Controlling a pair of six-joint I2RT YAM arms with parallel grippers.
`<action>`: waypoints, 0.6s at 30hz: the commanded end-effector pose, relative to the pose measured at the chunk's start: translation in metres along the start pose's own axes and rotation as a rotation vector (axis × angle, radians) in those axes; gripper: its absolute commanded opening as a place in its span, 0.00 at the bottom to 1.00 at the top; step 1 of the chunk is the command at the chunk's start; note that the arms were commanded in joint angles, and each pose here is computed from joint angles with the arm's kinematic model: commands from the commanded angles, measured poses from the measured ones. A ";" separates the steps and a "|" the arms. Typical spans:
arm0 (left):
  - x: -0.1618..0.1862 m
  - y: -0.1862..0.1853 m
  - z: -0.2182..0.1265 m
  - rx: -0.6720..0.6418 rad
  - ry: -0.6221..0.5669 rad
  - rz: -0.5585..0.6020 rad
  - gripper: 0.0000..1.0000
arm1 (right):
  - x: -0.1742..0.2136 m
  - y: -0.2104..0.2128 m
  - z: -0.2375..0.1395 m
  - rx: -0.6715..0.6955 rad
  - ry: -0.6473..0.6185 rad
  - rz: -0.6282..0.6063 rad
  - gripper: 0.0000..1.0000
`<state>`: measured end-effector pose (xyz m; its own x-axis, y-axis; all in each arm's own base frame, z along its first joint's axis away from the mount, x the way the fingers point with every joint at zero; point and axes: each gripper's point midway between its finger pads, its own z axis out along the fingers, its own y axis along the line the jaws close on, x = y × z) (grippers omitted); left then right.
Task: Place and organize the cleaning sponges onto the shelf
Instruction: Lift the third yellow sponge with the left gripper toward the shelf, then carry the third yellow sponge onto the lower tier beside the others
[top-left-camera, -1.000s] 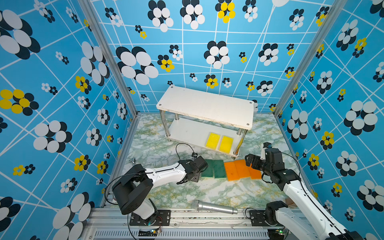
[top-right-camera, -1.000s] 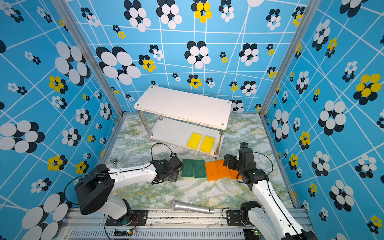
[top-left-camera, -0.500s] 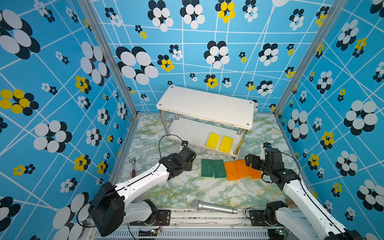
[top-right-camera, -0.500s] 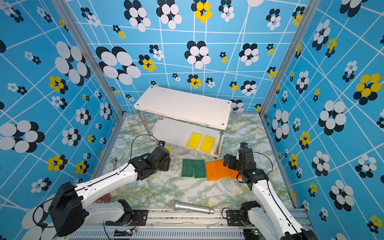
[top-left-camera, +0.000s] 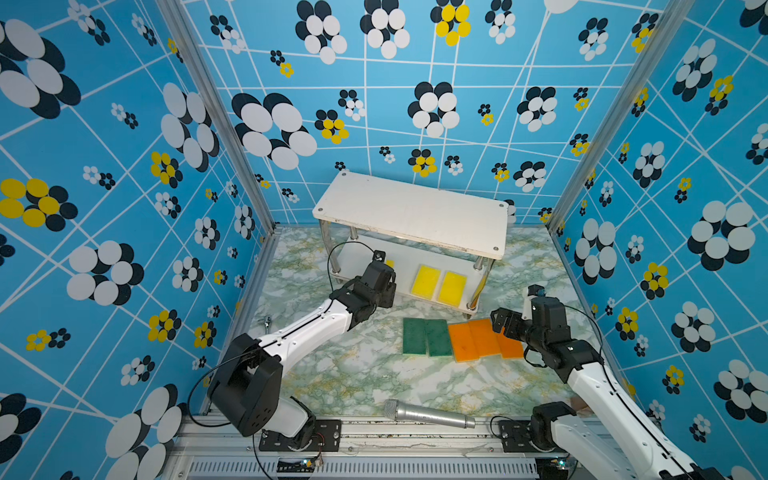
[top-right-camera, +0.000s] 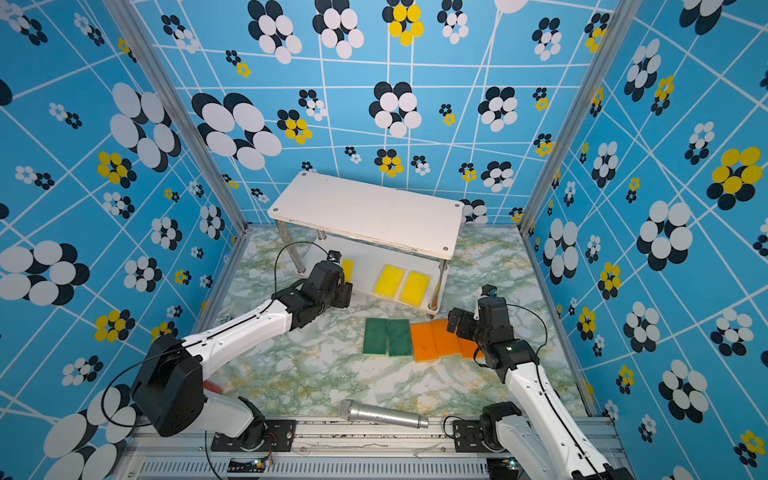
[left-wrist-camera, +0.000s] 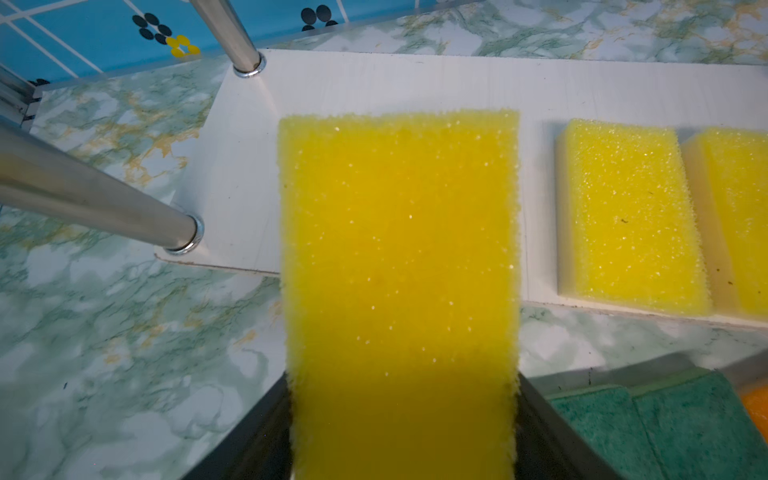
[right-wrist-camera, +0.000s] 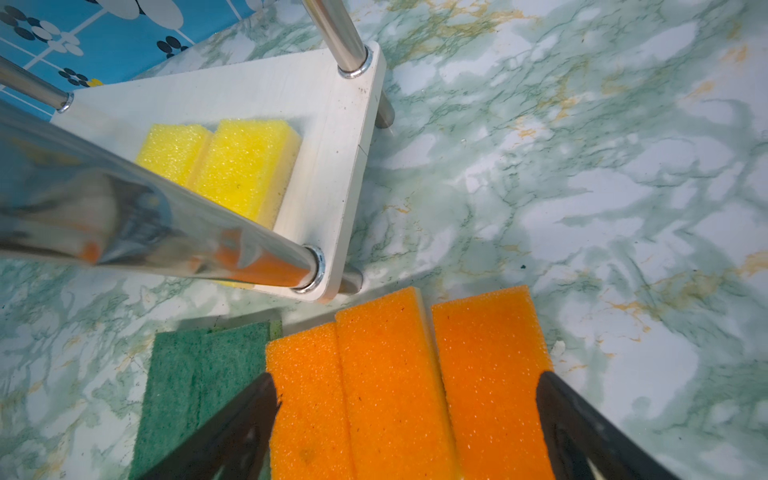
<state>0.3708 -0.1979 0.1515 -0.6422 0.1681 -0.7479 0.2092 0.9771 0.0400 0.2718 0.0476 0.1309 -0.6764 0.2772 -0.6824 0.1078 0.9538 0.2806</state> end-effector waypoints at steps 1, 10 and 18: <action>-0.018 -0.010 0.012 0.030 -0.047 0.023 0.73 | 0.004 -0.008 -0.003 0.029 0.005 0.025 0.99; -0.019 -0.025 0.045 0.063 -0.035 0.073 0.72 | 0.002 -0.008 -0.008 0.032 0.000 0.027 0.99; -0.028 -0.032 0.059 0.093 -0.047 0.083 0.72 | 0.003 -0.009 -0.011 0.035 -0.011 0.030 0.99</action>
<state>0.4131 -0.2323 0.1233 -0.6141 0.2413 -0.7515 0.3054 0.9506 0.0557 0.2643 0.0445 0.1373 -0.6622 0.2968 -0.6881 0.1226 0.9488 0.2913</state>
